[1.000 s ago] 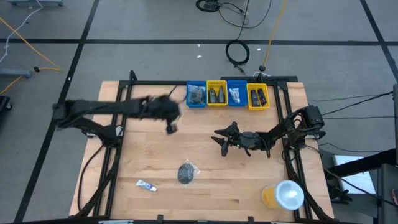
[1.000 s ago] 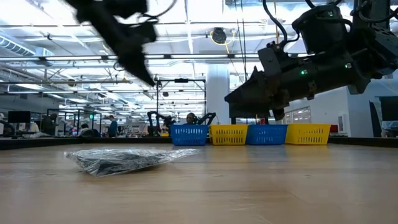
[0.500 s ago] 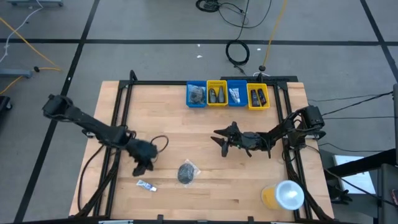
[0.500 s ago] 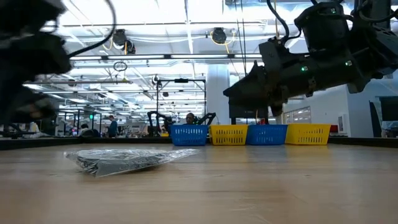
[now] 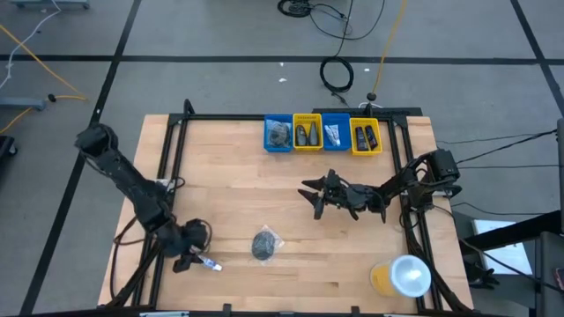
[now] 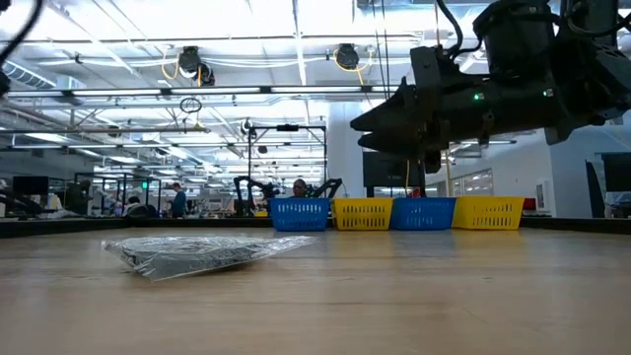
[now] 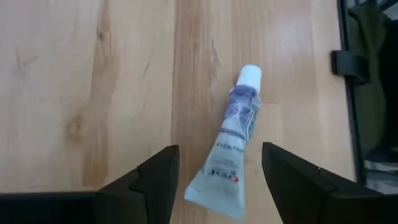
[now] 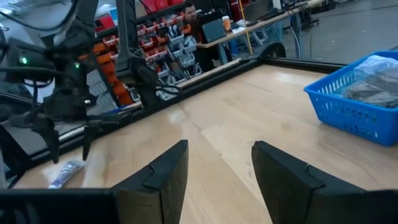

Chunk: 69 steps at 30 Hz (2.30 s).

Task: Pick & Place Travel size toiletries
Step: Put the white toothpaste into the right blue bin

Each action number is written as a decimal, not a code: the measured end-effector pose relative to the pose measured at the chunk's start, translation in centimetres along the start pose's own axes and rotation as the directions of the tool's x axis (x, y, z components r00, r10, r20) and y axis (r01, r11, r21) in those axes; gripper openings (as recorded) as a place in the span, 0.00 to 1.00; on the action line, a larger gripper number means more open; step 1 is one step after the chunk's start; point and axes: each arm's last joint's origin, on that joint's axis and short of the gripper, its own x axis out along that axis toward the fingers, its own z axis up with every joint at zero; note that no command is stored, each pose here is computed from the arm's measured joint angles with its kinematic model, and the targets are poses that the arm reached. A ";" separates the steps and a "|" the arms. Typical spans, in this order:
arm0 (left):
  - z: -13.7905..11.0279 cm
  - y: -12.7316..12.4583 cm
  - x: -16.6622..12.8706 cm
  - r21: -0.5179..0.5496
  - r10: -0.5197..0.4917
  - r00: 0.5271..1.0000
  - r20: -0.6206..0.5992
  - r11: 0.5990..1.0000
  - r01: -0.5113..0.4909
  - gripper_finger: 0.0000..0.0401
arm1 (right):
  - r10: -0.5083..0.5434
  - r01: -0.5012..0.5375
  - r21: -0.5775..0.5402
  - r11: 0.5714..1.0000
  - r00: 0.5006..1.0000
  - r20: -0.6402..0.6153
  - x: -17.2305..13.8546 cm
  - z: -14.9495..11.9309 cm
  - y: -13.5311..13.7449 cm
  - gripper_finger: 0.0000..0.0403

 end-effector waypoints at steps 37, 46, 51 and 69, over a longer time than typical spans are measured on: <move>13.5 9.6 3.1 0.298 0.378 0.644 0.665 0.657 -0.693 0.04 | 0.103 -0.193 -0.271 0.943 0.944 -0.313 3.7 -0.3 4.2 0.49; 15.3 12.2 6.4 0.281 0.455 0.671 0.586 0.662 -0.694 0.09 | 0.010 -0.090 -0.246 0.965 0.951 -0.309 4.6 -1.5 2.5 0.60; 16.0 12.4 7.8 0.316 0.432 0.702 0.566 0.673 -0.669 0.07 | -0.026 -0.068 -0.273 0.960 0.944 -0.329 5.9 -3.1 2.0 0.59; 16.7 12.0 8.1 0.320 0.359 0.731 0.580 0.726 -0.609 0.12 | -0.009 -0.116 -0.301 0.947 0.923 -0.384 7.5 -4.4 1.7 0.24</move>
